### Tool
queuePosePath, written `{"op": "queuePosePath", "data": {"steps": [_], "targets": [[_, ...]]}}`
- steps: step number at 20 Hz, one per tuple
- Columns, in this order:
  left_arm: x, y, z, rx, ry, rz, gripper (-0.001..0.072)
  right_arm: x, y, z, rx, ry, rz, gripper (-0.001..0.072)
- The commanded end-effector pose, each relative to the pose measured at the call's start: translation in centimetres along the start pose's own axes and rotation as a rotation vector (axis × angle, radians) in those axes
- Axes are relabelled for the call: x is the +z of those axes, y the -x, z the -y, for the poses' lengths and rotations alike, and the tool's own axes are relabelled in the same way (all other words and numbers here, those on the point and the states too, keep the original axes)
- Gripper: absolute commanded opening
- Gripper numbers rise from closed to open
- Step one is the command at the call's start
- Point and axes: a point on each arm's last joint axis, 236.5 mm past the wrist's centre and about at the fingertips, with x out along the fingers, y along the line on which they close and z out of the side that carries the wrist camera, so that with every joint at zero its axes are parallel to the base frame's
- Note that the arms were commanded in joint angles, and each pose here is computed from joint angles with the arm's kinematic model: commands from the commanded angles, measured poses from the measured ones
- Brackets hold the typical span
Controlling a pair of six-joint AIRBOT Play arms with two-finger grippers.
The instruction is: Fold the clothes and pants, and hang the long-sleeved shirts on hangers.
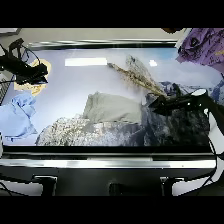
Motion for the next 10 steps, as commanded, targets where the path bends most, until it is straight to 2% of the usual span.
{"op": "queuePosePath", "data": {"steps": [1,7,10], "targets": [[0.0,0.0,0.0,-0.001,0.000,-0.001,0.0019,-0.7,-2.9,1.1,0.068,-0.029,0.035,0.0475],[0.0,0.0,0.0,-0.001,0.000,-0.002,0.0019,-0.2,-6.9,-1.0,0.093,0.000,0.055,0.0466],[0.0,-0.1,0.0,-0.001,0.001,-0.002,0.0019,-0.8,-8.5,-2.3,0.090,0.028,0.041,0.0262]]}}
